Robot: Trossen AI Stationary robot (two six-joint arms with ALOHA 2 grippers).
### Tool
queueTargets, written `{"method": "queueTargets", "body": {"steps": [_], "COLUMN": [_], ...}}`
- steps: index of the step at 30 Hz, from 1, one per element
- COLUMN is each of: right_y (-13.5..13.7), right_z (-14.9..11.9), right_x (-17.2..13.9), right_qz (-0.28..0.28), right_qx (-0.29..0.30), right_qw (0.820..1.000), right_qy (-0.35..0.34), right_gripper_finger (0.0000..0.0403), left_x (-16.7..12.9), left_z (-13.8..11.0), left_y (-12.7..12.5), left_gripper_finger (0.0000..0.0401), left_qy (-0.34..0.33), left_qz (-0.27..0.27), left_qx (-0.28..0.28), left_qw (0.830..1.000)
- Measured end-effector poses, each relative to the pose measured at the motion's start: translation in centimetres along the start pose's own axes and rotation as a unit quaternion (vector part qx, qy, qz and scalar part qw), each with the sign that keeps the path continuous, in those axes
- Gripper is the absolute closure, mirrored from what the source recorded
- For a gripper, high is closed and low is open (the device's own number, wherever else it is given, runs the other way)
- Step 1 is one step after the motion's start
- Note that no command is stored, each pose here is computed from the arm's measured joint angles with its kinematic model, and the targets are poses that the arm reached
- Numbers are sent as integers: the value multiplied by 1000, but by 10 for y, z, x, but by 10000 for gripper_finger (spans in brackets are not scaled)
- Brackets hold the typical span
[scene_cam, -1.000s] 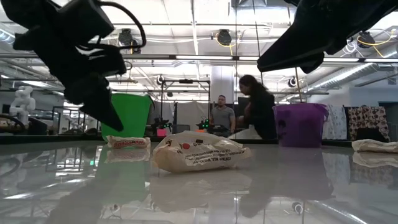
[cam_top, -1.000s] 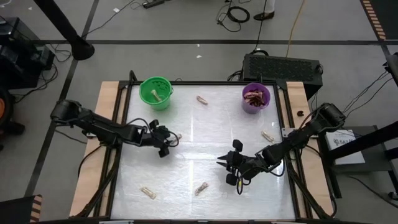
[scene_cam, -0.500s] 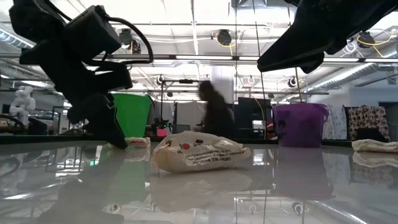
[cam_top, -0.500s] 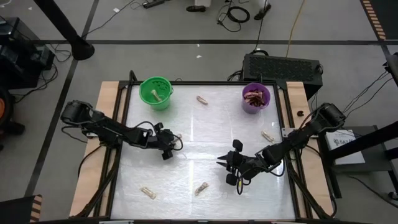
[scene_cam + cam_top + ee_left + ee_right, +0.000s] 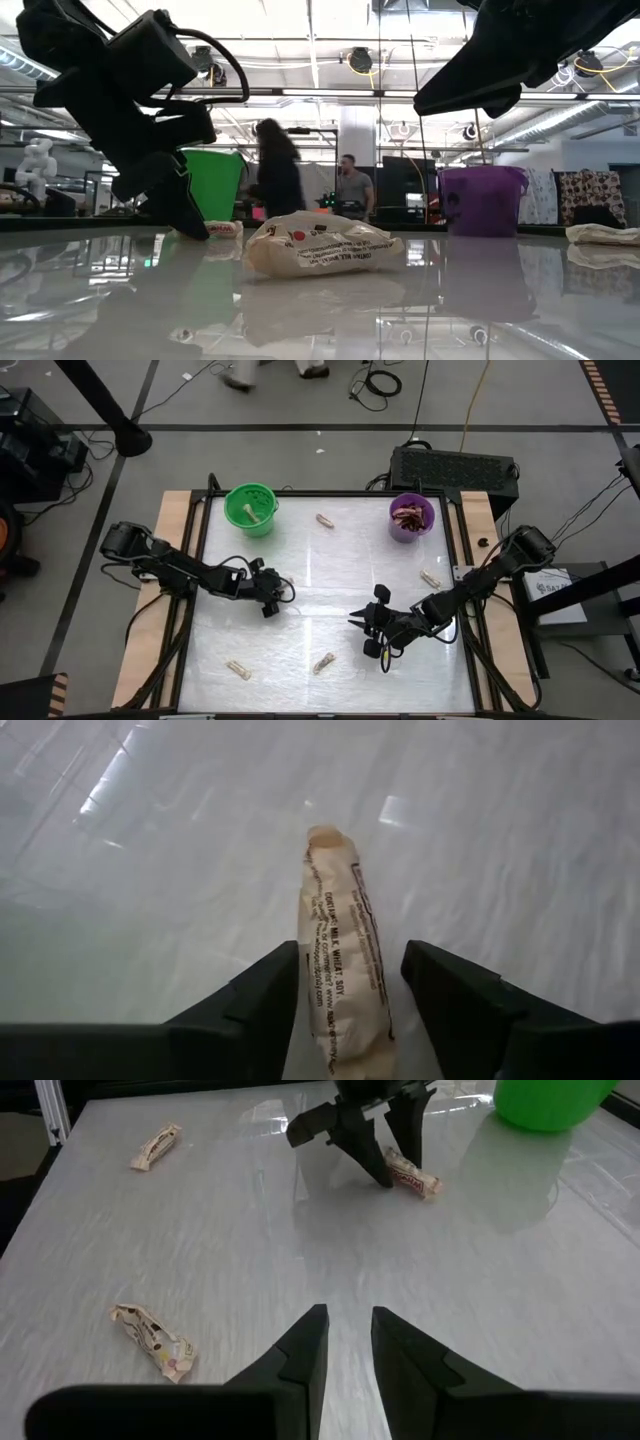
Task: Sort candy by brand, put in halloween buckets
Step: Put the white chocolate bar into the green bucket
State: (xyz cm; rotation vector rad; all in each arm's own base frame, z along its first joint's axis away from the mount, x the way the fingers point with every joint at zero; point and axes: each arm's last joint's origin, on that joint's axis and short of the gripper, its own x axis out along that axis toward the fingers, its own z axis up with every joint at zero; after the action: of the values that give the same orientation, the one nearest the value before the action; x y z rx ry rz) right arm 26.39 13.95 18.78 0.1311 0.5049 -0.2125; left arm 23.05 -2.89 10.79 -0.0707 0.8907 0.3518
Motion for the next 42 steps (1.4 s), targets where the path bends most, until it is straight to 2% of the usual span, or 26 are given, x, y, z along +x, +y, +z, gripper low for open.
{"method": "queueTargets", "body": {"steps": [10, 24, 32, 35, 38, 42], "right_y": [0, 0, 0, 0, 0, 0], "right_z": [0, 0, 0, 0, 0, 0], "right_x": [0, 0, 0, 0, 0, 0], "right_qz": [0, 0, 0, 0, 0, 0], "right_qx": [0, 4, 3, 3, 3, 3], "right_qw": [1000, 1000, 1000, 1000, 1000, 1000], "right_qy": [0, 0, 0, 0, 0, 0], "right_gripper_finger": [330, 330, 330, 330, 330, 330], "left_x": [-3, -29, -56, -73, -95, -122], "left_z": [1, 16, 28, 40, 57, 75], "left_y": [0, 6, 16, 28, 45, 71], "left_gripper_finger": [288, 340, 347, 348, 348, 348], "left_qy": [1, -56, -114, -147, -181, -214], "left_qz": [-15, -34, -41, -4, 75, 191], "left_qx": [18, 17, 17, 15, 2, -18], "left_qw": [1000, 998, 993, 989, 981, 958]}}
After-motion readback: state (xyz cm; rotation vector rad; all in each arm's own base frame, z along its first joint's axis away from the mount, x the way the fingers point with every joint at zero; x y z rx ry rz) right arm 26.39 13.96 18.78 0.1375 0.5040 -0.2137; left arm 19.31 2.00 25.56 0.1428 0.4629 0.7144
